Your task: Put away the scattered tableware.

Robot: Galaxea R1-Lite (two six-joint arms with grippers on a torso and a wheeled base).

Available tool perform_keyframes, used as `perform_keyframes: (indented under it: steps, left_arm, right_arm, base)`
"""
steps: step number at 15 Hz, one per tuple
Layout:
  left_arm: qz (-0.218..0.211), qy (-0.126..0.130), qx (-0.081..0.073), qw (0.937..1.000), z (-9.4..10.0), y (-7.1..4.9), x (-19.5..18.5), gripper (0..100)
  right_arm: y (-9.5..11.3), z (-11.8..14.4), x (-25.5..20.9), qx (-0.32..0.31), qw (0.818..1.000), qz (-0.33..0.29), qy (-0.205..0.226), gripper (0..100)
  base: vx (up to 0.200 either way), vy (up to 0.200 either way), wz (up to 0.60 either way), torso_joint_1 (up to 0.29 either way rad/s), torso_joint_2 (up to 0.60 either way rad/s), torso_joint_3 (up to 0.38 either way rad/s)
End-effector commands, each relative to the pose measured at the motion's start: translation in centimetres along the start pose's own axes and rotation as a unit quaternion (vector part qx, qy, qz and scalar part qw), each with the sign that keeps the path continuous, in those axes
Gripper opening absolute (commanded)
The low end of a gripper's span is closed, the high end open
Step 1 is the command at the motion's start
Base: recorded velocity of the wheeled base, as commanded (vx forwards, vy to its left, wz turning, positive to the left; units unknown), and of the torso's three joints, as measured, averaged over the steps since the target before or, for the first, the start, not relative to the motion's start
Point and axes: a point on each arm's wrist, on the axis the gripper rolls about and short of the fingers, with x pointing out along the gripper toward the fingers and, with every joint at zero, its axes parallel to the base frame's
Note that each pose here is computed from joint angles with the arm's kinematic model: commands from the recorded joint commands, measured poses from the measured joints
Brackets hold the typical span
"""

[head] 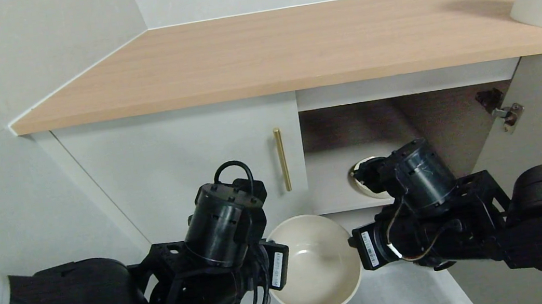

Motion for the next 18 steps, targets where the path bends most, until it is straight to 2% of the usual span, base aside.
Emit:
perform_keyframes:
  steps: [1,10,11,18]
  left_arm:
    - [0.0,0.0,0.001,1.0,-0.07,-0.01,-0.15,0]
    - [-0.002,-0.003,0.001,1.0,0.0,-0.07,-0.31,0]
    - [-0.002,-0.003,0.001,1.0,0.0,-0.07,-0.31,100]
    - [-0.003,-0.01,-0.005,0.9999,0.22,-0.05,-0.38,100]
  right_arm:
    - [-0.06,-0.08,0.09,0.0,1.0,-0.003,0.002,0]
    - [-0.06,-0.06,0.04,0.0,1.0,-0.003,0.001,0]
    - [-0.06,-0.06,0.04,0.0,1.0,-0.003,0.001,0]
    - [-0.16,-0.04,0.1,0.001,1.0,-0.005,0.001,0]
  base:
    - [0.0,0.0,0.0,0.0,0.0,0.0]
    - [0.0,0.0,0.0,0.0,0.0,0.0]
    - [0.0,0.0,0.0,0.0,0.0,0.0]
    - [0.0,0.0,0.0,0.0,0.0,0.0]
